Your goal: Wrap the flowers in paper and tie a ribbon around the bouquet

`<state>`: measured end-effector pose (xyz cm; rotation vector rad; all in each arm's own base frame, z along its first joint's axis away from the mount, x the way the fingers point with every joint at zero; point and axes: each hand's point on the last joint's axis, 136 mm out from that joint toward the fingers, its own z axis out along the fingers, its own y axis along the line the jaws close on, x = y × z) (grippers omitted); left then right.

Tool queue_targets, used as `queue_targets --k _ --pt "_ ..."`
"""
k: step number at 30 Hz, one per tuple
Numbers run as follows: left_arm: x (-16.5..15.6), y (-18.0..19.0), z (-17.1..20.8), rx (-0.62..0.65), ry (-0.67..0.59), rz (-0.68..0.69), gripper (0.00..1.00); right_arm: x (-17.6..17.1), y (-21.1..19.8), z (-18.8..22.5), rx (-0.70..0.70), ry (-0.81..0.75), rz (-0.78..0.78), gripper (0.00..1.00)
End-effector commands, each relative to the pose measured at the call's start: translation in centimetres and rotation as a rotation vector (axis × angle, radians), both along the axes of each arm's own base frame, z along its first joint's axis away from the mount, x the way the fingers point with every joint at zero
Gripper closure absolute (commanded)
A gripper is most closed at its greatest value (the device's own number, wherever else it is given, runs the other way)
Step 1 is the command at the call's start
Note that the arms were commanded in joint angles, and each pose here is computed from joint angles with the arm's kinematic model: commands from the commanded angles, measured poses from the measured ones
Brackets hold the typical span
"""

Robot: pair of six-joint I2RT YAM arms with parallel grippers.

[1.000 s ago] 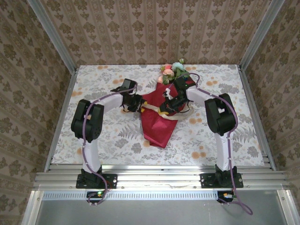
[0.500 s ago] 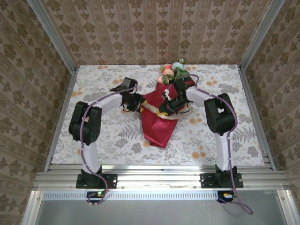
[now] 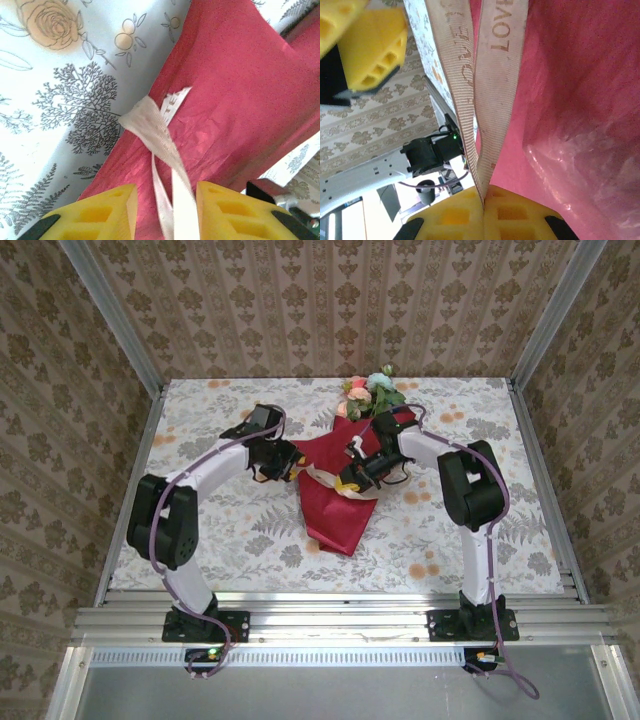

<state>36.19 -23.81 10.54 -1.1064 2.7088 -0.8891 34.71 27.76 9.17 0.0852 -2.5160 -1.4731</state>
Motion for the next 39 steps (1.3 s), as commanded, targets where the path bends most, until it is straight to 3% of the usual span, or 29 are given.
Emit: queue_targets --k 1,9,15,17,26,32,39 --pt "-1.7 -0.4 0.3 0.03 -0.003 -0.071 0.68 2.4 -1.0 -1.5 -0.089 0.046 -0.07 1.0" --pt "-1.9 -2.3 -0.4 0.081 -0.013 -0.26 0.72 4.3 -1.7 -3.6 -0.203 0.135 -0.119 1.0" --pt "0.2 -3.6 -1.0 0.241 -0.175 -0.567 0.74 5.4 -2.1 -4.1 -0.207 0.178 -0.185 1.0" --pt "0.4 -3.4 -2.1 0.288 -0.16 -0.634 0.74 5.6 -2.1 -3.9 -0.204 0.181 -0.194 1.0" --pt "2.2 -4.3 -3.0 0.297 -0.147 -0.529 0.71 5.4 -2.2 -4.3 -0.203 0.195 -0.206 1.0" --pt "2.7 -2.7 -2.7 0.342 -0.121 -0.383 0.43 5.3 -1.9 -3.5 -0.197 0.155 -0.189 1.0" --pt "3.3 -4.2 -1.8 0.137 -0.058 -0.19 0.38 3.4 -1.5 -1.6 -0.265 -0.008 -0.057 1.0"
